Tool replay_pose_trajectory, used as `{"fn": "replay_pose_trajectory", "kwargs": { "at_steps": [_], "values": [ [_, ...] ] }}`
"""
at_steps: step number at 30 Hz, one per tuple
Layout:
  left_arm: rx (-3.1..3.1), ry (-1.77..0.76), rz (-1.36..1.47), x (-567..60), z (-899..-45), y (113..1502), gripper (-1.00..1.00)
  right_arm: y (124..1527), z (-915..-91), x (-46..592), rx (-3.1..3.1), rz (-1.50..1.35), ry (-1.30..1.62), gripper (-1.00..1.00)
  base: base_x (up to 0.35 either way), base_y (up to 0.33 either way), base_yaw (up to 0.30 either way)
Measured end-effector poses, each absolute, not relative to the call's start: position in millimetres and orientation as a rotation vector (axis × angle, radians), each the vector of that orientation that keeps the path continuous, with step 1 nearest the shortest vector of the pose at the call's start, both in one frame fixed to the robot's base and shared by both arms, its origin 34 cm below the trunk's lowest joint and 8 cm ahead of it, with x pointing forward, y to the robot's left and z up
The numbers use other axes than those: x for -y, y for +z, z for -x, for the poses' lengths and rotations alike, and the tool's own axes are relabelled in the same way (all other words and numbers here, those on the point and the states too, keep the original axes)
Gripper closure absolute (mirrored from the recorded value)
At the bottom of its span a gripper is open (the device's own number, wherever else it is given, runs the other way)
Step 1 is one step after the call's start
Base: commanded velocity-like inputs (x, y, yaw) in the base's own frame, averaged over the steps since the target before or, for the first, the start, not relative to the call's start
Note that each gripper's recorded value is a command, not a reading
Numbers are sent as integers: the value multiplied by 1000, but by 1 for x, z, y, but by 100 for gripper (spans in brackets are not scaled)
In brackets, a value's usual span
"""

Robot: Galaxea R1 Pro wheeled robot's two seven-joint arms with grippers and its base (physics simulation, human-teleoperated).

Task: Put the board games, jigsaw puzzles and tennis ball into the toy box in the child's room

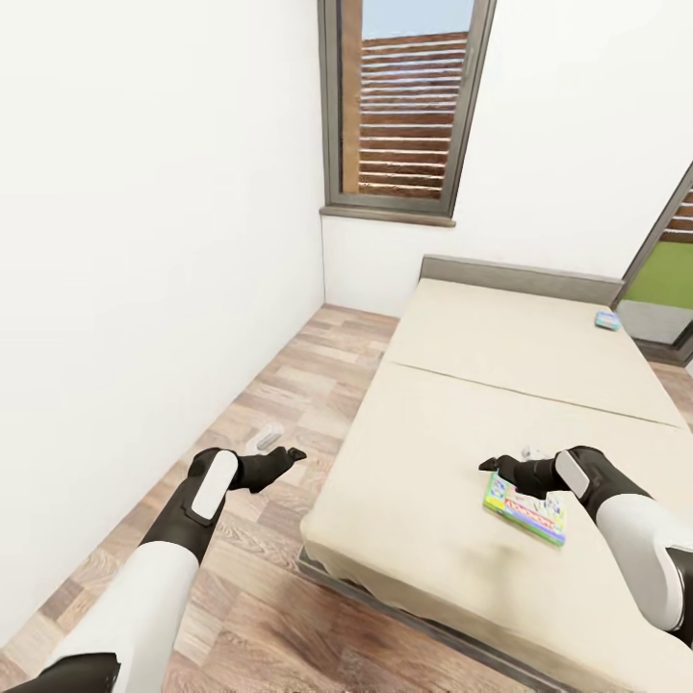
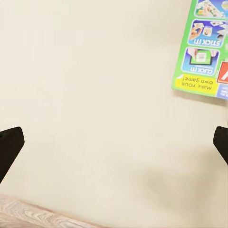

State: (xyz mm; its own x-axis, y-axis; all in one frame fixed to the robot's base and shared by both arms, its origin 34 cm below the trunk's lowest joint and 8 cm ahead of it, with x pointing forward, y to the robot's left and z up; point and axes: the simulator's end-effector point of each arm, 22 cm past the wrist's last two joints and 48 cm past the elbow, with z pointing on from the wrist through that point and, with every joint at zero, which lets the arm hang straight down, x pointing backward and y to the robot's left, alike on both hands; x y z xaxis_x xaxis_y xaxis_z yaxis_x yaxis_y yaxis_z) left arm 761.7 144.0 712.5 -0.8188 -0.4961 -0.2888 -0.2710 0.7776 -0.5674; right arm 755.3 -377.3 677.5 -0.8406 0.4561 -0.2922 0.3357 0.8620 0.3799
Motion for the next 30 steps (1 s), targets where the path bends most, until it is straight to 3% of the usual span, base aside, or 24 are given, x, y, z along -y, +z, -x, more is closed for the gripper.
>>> {"fn": "replay_pose_trajectory", "kwargs": {
  "at_steps": [7, 21, 30],
  "values": [
    [-2543, -718, 579, -144, -761, 709, -100, 676, -757, 383, -2655, -588, 433, -100, 63, 0, 0],
    [-2531, -714, 577, -142, -762, 708, -100, 686, -764, 412, -2602, -582, 370, -100, 235, 0, -4],
    [-2530, -711, 577, -142, -762, 708, -100, 690, -768, 418, -2585, -576, 362, -100, 67, 0, -163]
  ]
}}
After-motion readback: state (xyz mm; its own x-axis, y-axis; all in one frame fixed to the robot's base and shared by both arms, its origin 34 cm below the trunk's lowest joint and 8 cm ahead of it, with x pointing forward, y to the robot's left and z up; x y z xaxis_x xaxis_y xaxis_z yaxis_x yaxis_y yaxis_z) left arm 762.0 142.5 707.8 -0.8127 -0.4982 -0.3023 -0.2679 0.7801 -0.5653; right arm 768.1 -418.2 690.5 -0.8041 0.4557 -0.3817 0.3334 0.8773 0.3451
